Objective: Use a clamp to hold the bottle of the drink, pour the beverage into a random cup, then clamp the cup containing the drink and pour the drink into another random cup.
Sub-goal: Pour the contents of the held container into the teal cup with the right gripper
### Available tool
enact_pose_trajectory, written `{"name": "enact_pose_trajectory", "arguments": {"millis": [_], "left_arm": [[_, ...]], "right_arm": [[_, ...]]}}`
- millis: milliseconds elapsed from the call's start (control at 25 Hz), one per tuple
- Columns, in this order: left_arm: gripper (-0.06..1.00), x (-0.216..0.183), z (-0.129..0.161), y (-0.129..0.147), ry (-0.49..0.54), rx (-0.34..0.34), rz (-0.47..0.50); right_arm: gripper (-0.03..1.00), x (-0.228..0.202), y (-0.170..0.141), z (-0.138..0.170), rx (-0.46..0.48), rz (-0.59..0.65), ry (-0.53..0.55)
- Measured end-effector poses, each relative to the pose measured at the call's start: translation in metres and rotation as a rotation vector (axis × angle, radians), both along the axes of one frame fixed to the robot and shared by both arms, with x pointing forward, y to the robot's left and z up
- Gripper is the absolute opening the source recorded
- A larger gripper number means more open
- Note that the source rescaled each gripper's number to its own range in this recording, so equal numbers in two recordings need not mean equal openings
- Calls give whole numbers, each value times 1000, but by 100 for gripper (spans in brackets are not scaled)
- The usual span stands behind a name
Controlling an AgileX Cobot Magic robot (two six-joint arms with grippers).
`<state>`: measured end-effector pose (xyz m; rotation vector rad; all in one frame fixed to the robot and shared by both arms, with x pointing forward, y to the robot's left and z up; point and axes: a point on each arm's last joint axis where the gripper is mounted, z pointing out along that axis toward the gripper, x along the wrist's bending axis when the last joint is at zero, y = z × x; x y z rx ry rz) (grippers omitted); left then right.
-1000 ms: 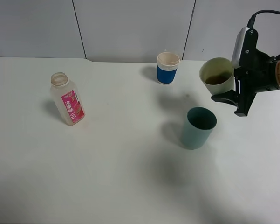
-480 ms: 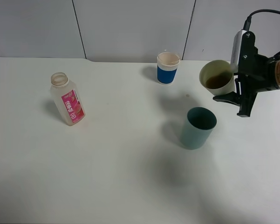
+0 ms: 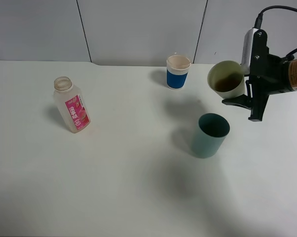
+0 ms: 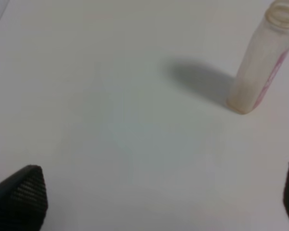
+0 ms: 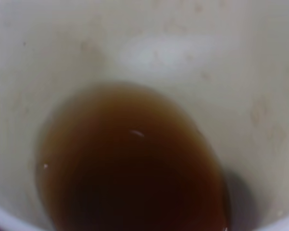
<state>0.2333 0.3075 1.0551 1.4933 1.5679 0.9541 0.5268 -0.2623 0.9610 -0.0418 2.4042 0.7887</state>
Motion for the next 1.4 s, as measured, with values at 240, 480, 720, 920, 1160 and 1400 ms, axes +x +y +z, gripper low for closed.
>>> {"name": "enact_pose_trajectory", "arguments": {"millis": [240,480,720,920,1160,1400], "left_arm": [[100,0,0,0,0,0,0],[100,0,0,0,0,0,0],[100,0,0,0,0,0,0],[100,0,0,0,0,0,0],[100,0,0,0,0,0,0],[100,0,0,0,0,0,0]], "right_arm": [[0,-2,17,-1,-23,52,-8],[0,-2,18,-1,-28,47,-8],[0,-2,18,-1,-30,46,-8],[0,-1,18,-1,-29,38,-9],[0,6,18,5,103,-110,-7],[0,9,18,5,122,-132,-4]]}}
